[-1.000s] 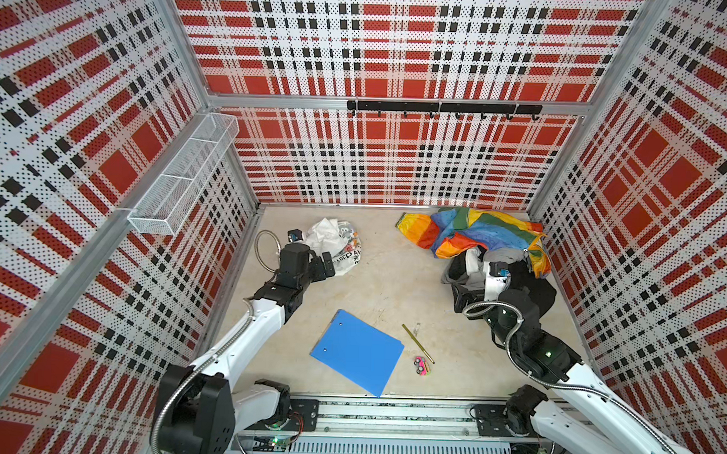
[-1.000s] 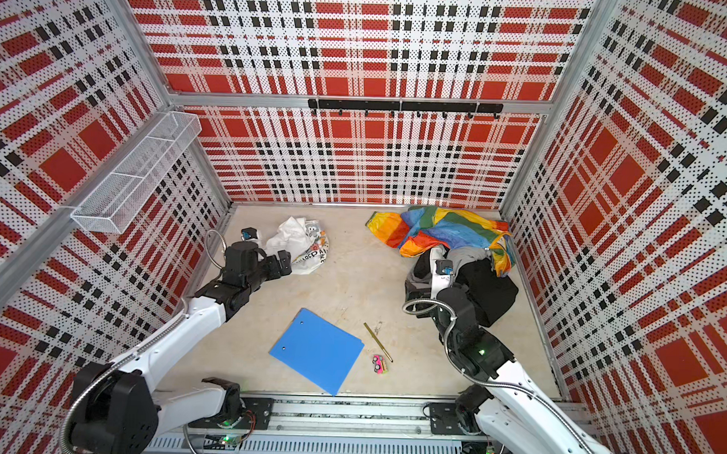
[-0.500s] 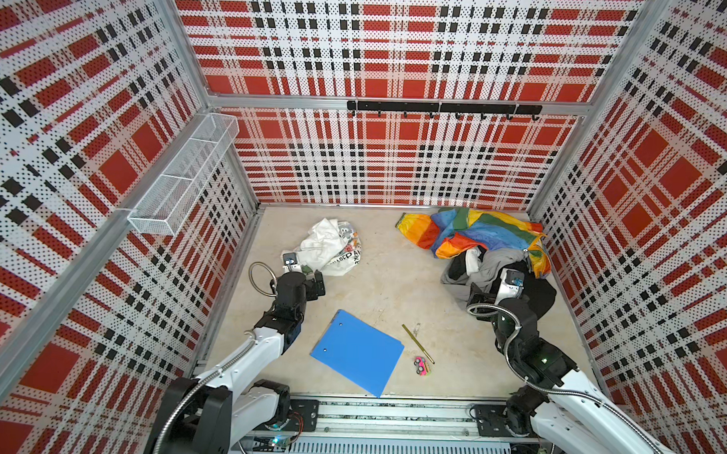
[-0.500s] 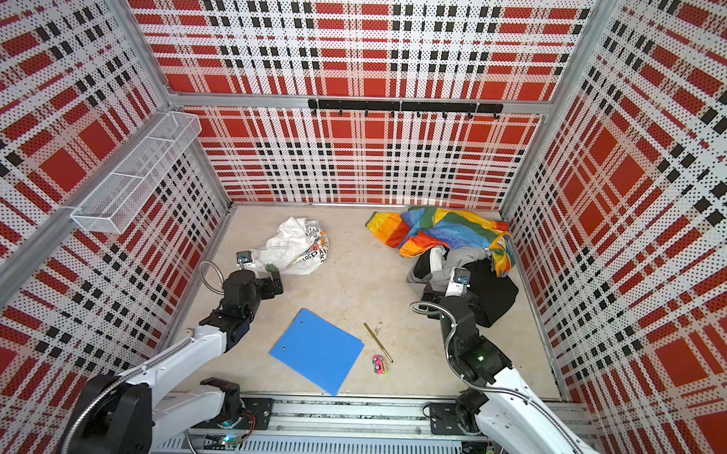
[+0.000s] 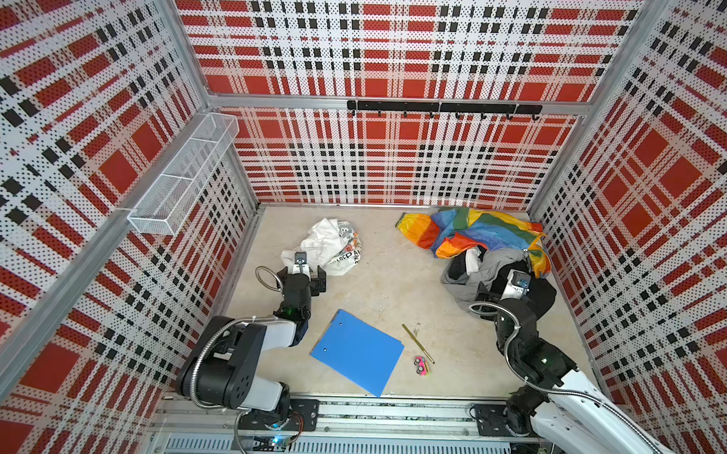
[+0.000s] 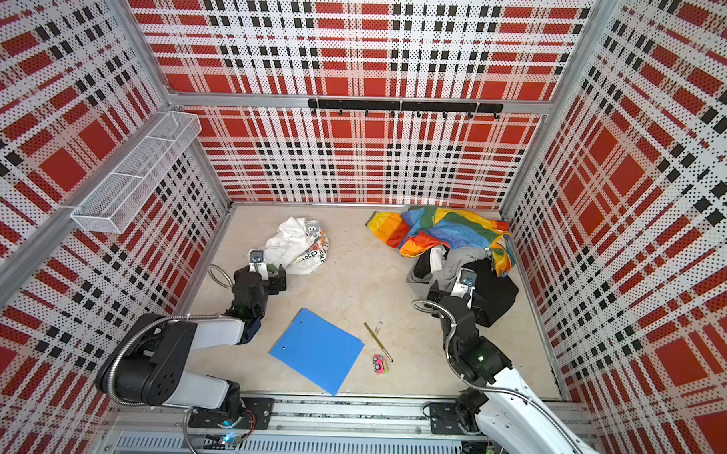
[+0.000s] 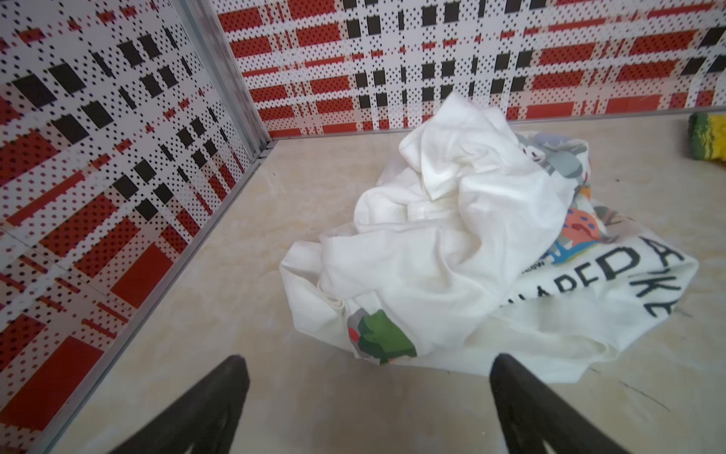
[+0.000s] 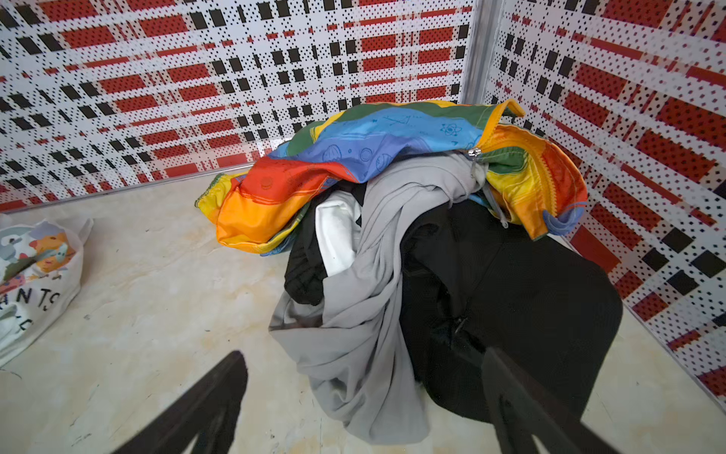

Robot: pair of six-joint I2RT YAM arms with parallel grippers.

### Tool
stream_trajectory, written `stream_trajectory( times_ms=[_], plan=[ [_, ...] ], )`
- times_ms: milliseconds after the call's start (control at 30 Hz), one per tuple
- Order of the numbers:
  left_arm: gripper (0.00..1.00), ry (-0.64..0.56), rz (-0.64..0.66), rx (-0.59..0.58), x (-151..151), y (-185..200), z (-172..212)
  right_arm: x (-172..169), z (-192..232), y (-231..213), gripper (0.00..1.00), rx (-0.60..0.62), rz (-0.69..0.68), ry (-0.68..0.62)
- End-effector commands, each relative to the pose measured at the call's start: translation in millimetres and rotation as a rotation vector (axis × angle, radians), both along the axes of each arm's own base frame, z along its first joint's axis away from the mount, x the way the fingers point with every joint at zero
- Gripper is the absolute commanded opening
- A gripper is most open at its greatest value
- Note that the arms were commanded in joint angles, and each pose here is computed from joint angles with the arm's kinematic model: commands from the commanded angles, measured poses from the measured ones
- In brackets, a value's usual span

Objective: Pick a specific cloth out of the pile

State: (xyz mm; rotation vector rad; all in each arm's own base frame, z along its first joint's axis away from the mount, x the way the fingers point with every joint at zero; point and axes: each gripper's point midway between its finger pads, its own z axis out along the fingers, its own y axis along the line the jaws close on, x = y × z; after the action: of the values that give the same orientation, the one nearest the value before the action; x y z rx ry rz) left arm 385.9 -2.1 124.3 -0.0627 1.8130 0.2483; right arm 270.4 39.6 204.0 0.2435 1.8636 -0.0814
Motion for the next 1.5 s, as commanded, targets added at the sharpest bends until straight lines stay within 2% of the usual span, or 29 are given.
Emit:
stream_trajectory(
  times_ms=[0,100,200,400,533,700,867,933,1133,1300,1333,1467],
  plan=[
    [0.99,-0.142,-0.024,-0.027,4,7,22,2,17,-3,1.0,-0.001,-0.009,-0.078],
    [0.99,-0.166,-0.04,-0.058,-1,12,19,6,23,-4,1.0,-0.053,0.0,-0.12],
    [0.99,-0.191,-0.068,-0.063,-1,11,15,12,20,-18,1.0,-0.092,-0.05,-0.166],
    [0.99,-0.138,-0.118,-0.104,8,10,9,27,13,-40,1.0,-0.036,-0.023,-0.288],
    [0.99,-0.139,-0.115,-0.11,9,12,9,37,-6,-70,1.0,-0.01,-0.096,-0.267],
    [0.99,-0.137,-0.118,-0.111,8,11,8,50,-25,-81,1.0,-0.07,-0.14,-0.251],
    [0.99,-0.134,-0.207,-0.115,8,-1,9,69,-41,-84,1.0,-0.109,-0.144,-0.23],
    [0.99,-0.138,-0.256,-0.119,6,-7,9,77,-41,-85,1.0,-0.106,-0.131,-0.241],
    [0.99,-0.137,-0.26,-0.121,6,-7,9,94,-49,-92,1.0,-0.084,-0.102,-0.275],
    [0.99,-0.137,-0.259,-0.122,6,-6,9,105,-59,-75,1.0,-0.103,0.007,-0.26],
    [0.99,-0.137,-0.259,-0.121,6,-6,9,109,-65,-72,1.0,-0.098,0.029,-0.214],
    [0.99,-0.137,-0.26,-0.121,6,-7,9,111,-65,-70,1.0,-0.105,0.039,-0.209]
  ],
)
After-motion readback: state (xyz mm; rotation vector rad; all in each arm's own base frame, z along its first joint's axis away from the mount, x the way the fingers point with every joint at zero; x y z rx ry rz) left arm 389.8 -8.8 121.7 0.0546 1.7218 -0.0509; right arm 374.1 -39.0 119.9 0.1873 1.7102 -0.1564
